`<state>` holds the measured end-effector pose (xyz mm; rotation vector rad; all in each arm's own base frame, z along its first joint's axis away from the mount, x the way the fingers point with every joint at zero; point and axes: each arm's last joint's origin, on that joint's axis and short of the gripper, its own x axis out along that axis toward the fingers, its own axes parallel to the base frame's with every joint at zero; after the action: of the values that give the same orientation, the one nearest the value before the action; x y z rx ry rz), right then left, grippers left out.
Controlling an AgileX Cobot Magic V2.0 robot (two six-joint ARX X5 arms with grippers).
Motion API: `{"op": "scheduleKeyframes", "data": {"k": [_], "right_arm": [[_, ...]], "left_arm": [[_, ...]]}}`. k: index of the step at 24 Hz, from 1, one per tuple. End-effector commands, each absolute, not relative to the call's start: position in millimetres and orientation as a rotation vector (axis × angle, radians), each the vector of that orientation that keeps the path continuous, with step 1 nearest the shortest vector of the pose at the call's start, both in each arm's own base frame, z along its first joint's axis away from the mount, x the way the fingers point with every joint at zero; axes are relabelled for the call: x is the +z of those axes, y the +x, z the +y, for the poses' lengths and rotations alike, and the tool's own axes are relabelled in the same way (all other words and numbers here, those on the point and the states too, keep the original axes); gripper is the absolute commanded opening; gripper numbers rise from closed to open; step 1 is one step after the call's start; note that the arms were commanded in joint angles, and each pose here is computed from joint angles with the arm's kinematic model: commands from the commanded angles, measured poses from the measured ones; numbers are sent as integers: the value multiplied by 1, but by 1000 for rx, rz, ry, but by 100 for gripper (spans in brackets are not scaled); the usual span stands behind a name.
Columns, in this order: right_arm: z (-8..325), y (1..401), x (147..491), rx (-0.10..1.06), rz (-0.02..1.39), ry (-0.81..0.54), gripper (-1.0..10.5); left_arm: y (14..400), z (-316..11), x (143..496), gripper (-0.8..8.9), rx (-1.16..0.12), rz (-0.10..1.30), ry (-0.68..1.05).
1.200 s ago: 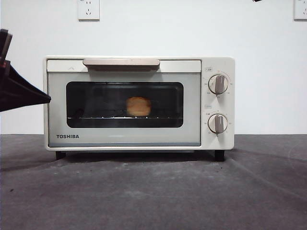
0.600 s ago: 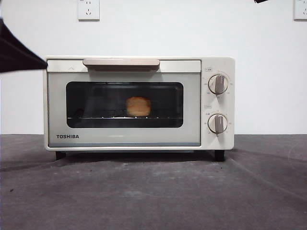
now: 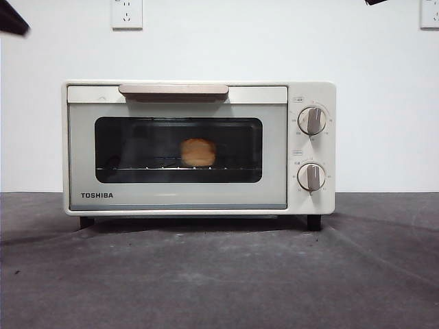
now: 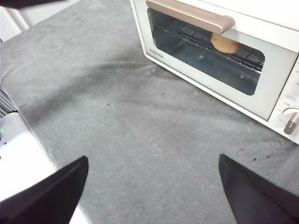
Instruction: The left arm flap open the oven, the right arm pick bread and place it into oven, the left arm flap close the oven
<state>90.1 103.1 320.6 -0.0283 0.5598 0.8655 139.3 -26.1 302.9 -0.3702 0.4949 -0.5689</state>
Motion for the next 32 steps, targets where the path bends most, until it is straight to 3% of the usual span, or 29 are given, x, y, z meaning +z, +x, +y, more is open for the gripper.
{"op": "scheduleKeyframes", "data": {"k": [1,11,22,24,27,32], "right_arm": [[105,90,323,874,546,-27,436],[105,91,323,850,538,-30,436],[105,91,323,849,538,-30,433],[105,91,323,850,539,-31,342],[105,91,322,849,541,-33,24],[104,91,322,826,536,-37,9]], "left_arm": [[127,-26,319,16,-560,487,-242],[88,-25,343,16,-576,536,-102],[80,-24,345,16,-578,505,-97],[80,-24,345,16,-578,505,-97],[80,-24,345,16,-578,505,-97],[80,-24,345,16,-578,505,-97]]}}
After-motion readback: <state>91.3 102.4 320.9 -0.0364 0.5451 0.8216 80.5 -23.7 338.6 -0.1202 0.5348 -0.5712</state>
